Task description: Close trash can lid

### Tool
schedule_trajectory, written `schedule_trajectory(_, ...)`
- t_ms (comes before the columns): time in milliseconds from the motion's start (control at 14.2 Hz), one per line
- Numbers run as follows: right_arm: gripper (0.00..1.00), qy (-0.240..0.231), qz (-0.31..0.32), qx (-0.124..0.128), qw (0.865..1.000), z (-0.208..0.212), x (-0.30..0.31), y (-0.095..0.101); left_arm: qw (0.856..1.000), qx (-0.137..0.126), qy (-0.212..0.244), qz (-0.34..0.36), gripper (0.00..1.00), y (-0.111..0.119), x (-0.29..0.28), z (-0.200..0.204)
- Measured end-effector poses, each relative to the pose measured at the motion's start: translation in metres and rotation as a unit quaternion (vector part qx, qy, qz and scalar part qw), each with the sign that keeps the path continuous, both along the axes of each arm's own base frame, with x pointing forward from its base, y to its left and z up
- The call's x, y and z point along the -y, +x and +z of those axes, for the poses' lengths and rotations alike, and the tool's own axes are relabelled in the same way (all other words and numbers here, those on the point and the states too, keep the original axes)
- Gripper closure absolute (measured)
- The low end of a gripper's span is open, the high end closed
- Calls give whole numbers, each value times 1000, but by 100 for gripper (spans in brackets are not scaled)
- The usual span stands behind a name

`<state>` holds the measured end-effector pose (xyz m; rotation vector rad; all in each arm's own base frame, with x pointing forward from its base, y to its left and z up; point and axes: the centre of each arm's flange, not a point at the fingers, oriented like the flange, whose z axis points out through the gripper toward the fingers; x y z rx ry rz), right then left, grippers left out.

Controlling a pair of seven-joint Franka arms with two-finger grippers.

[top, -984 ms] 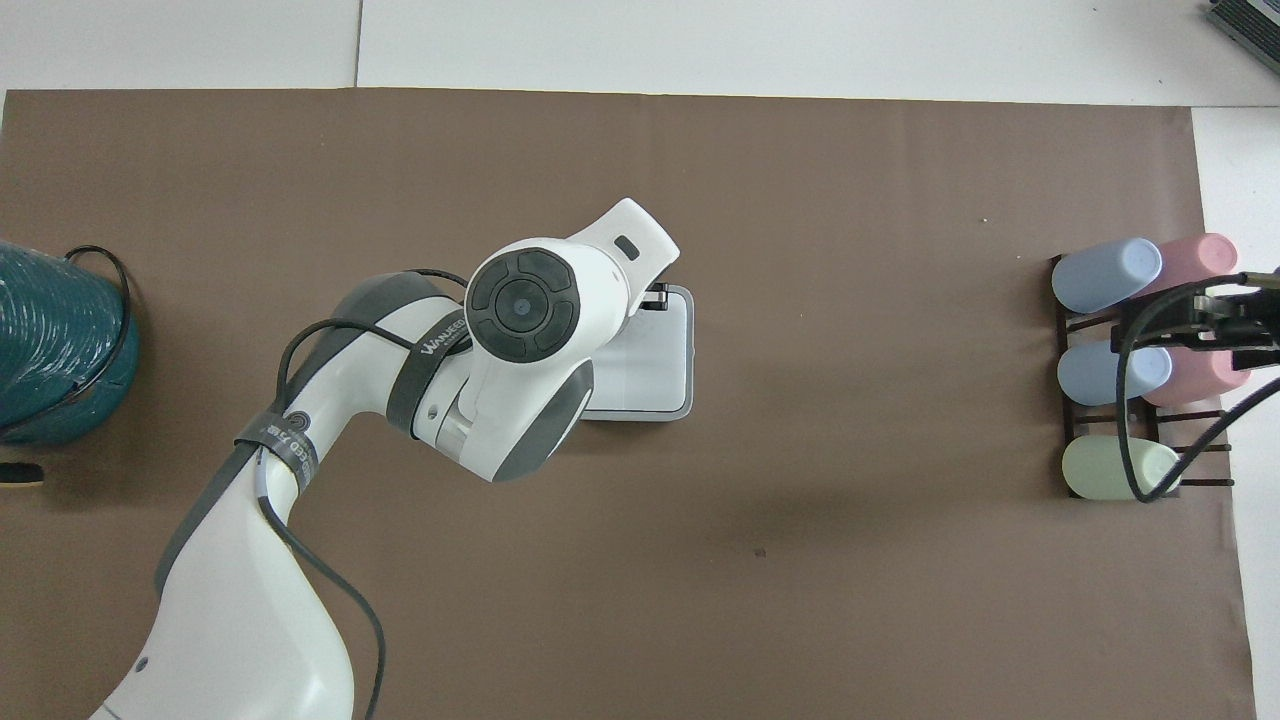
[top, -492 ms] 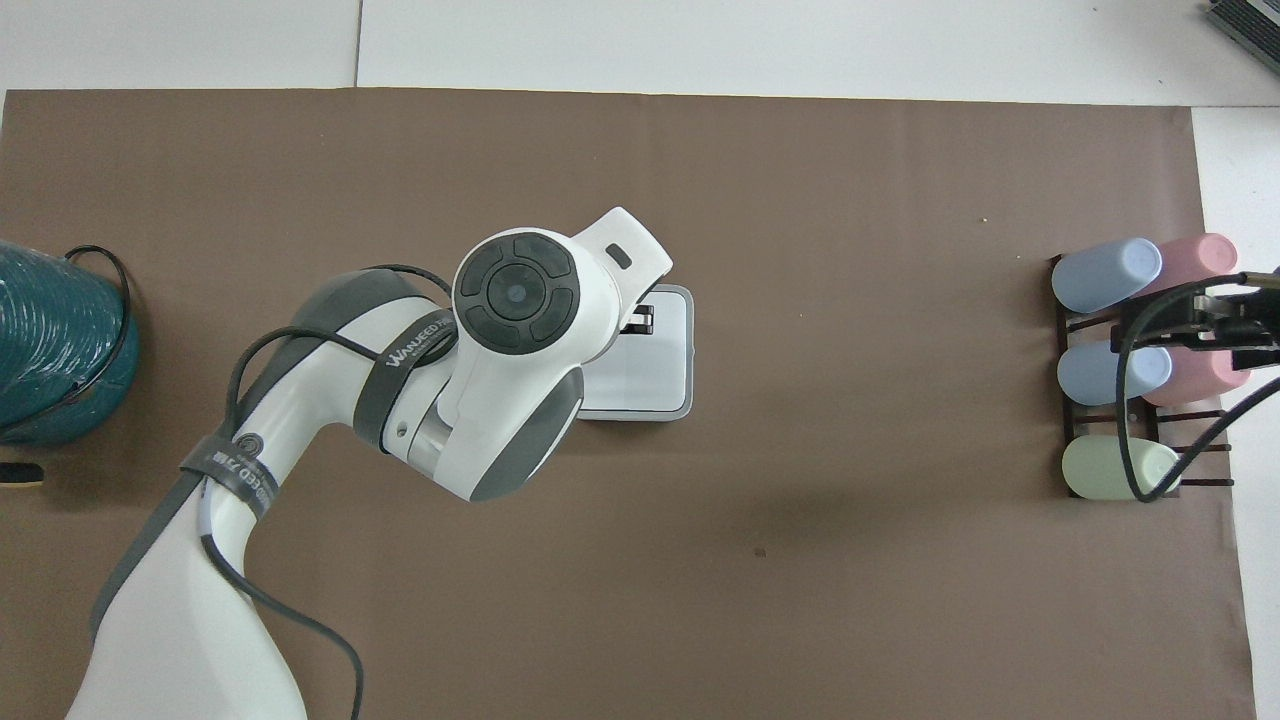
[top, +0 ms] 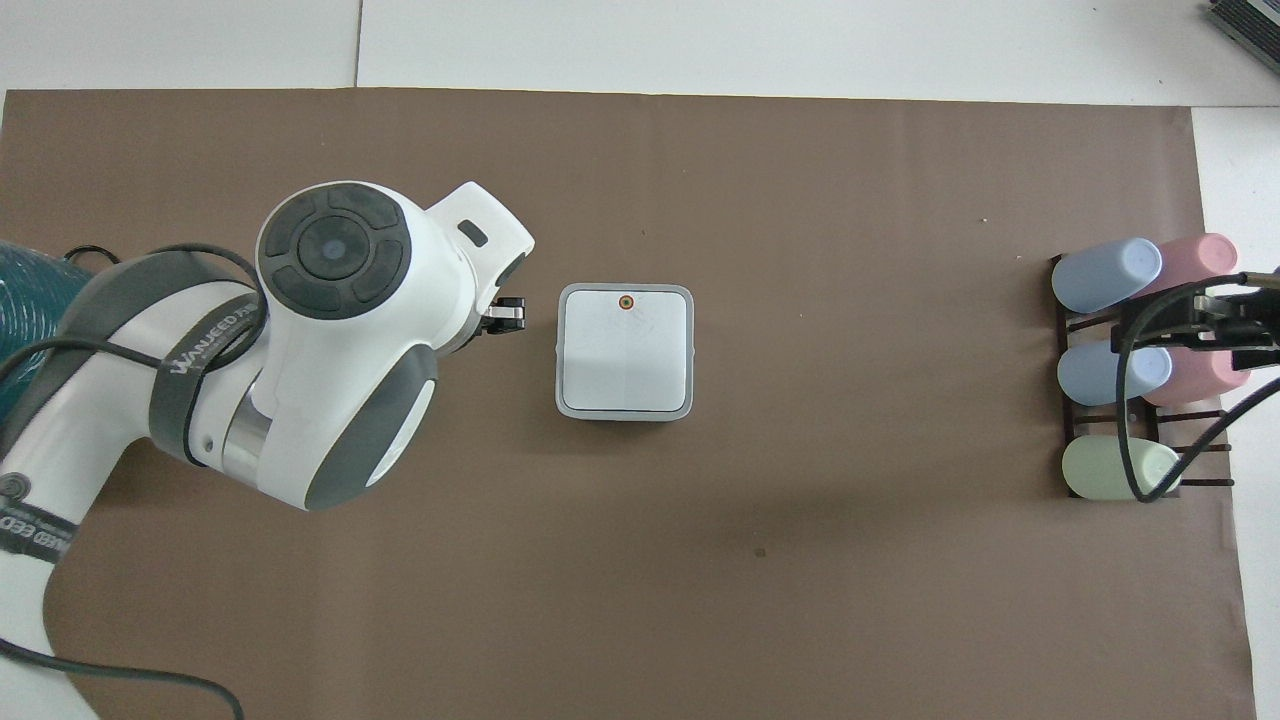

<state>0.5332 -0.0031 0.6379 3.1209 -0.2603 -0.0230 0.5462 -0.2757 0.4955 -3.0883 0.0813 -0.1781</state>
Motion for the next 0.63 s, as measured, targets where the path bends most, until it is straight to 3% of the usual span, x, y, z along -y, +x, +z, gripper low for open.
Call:
schedule_trajectory(422, 0, 0, 0, 0, 1000, 0, 0, 0, 1000, 14, 6, -25, 6, 25, -88, 29)
schedule_trajectory(492, 0, 0, 0, 0, 1000, 0, 0, 0, 1000, 15, 7, -18, 0, 25, -104, 37)
schedule_trajectory(633, 0, 0, 0, 0, 1000, 0, 0, 0, 1000, 20, 9, -15, 0, 25, -136, 54)
